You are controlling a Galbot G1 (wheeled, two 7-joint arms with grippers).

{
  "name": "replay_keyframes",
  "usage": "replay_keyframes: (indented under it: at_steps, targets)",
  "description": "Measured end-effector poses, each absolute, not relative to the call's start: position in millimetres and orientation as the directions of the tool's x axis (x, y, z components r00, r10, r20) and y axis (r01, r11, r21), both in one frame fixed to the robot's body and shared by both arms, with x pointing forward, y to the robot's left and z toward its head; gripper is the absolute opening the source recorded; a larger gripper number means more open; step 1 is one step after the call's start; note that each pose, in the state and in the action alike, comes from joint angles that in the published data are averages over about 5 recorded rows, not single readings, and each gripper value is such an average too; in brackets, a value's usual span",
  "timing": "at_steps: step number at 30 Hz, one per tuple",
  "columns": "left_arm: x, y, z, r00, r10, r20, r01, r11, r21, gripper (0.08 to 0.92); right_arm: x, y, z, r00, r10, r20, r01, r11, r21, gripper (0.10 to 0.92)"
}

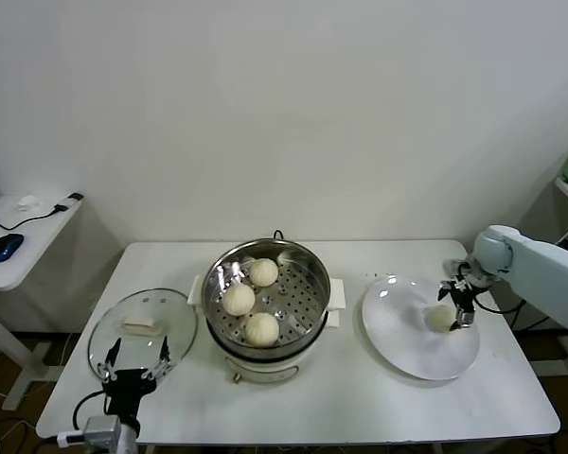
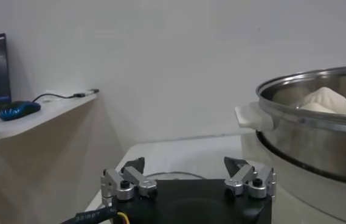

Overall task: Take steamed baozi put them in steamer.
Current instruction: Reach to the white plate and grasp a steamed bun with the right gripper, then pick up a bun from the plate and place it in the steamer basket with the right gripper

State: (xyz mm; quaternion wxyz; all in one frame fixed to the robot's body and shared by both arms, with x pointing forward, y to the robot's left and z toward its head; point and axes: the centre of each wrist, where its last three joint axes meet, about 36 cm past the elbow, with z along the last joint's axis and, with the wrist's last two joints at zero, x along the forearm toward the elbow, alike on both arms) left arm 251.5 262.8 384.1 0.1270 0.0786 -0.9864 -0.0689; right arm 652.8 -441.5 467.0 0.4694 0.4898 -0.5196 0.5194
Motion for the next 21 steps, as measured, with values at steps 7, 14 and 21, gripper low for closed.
replay_keyframes:
  at_steps: [7, 14, 21]
  targets:
    - [250.8, 262.1, 384.9, -0.956, -0.171, 0.237, -0.137, 0.978, 0.155, 0.823, 650.5, -442.4, 467.7, -0.067, -0.012, 0.998, -0.998, -0.015, -0.067, 0.693]
    - [250.9, 259.9, 385.8, -0.958, -0.168, 0.233, -0.135, 0.979, 0.150, 0.823, 650.6, -442.2, 476.5, -0.073, -0.007, 0.997, -0.997, -0.010, -0.073, 0.659]
    - [252.9, 257.7, 389.1, -0.961, -0.164, 0.223, -0.134, 0.980, 0.144, 0.823, 661.2, -423.5, 514.7, -0.101, -0.028, 0.994, -0.995, -0.021, -0.102, 0.645]
